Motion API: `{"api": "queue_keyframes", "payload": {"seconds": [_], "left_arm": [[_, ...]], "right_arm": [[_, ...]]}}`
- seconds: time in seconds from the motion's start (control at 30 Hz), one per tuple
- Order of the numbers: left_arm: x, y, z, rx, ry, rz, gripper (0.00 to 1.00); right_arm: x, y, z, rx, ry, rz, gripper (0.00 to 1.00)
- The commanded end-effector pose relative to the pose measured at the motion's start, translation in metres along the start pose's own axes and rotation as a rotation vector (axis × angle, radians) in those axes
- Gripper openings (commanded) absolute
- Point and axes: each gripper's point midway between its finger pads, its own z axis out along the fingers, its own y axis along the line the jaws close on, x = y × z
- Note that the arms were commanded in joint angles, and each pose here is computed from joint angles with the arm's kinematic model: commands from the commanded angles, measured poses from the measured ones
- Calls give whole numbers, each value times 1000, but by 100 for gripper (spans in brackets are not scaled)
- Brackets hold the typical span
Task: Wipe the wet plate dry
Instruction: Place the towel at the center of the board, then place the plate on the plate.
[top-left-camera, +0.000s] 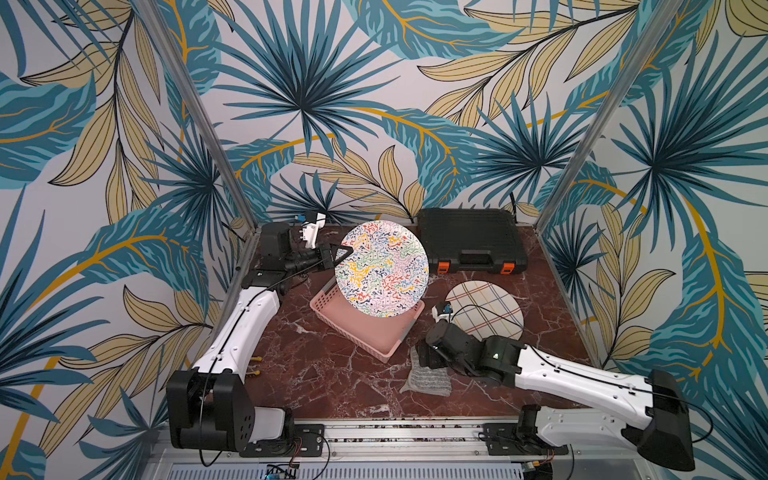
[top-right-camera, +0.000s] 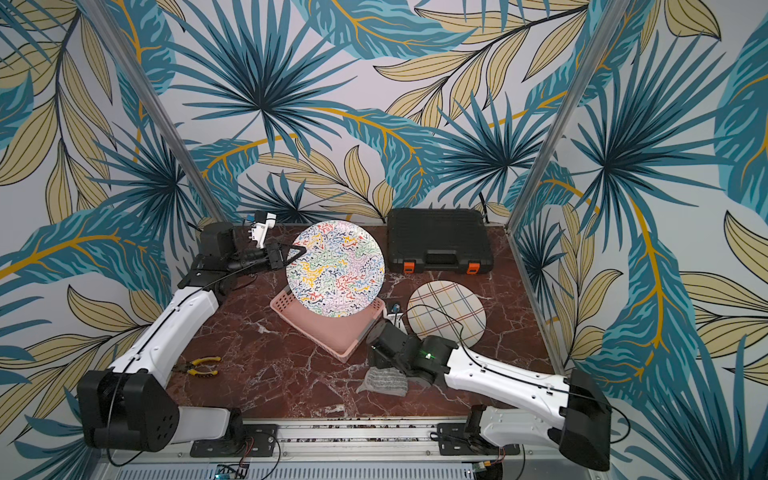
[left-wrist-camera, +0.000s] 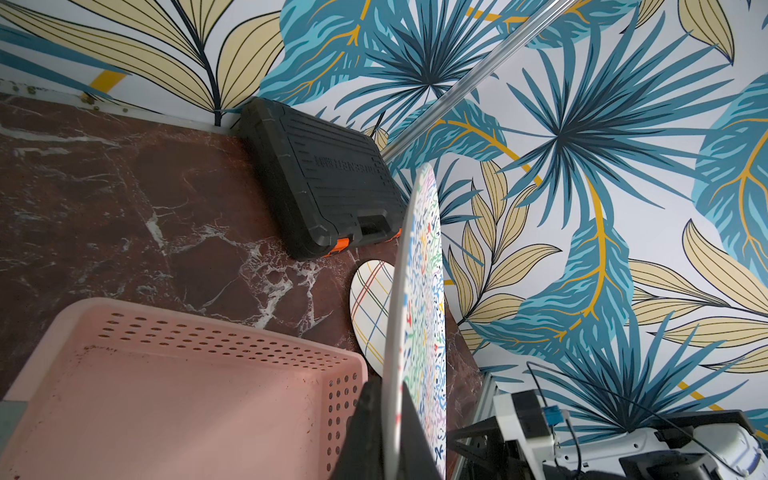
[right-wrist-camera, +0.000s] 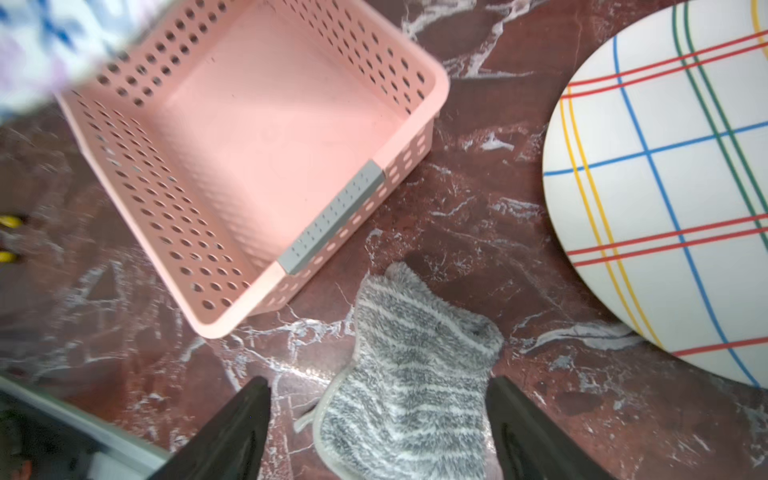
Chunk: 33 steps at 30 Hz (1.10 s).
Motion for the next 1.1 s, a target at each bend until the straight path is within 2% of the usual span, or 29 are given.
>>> {"api": "queue_keyframes", "payload": {"seconds": [0.0, 0.1, 0.2, 0.43, 0.77, 0.9, 0.97, 1.07], "left_arm": [[-7, -25, -8, 87, -19, 70, 0], [-6, -32, -8, 134, -9, 67, 0], [-3, -36, -6, 163, 10, 65, 0], [5, -52, -4, 219, 51, 76, 0], [20, -73, 1, 277, 107, 106, 0], [22, -74, 2, 281, 119, 106, 0], [23, -73, 2, 280, 120, 103, 0], [23, -72, 3, 279, 122, 101, 0]], "right_arm": [[-10, 4, -9, -124, 37, 44, 85], [-40, 16, -23, -296, -28, 127, 84], [-74, 17, -36, -405, -99, 198, 83], [-126, 9, -41, -577, -180, 309, 75], [-164, 22, -38, -741, -213, 296, 64], [-174, 32, -41, -814, -238, 274, 45], [-175, 32, -41, -818, -250, 271, 32], [-176, 31, -42, -822, -270, 273, 8]]}}
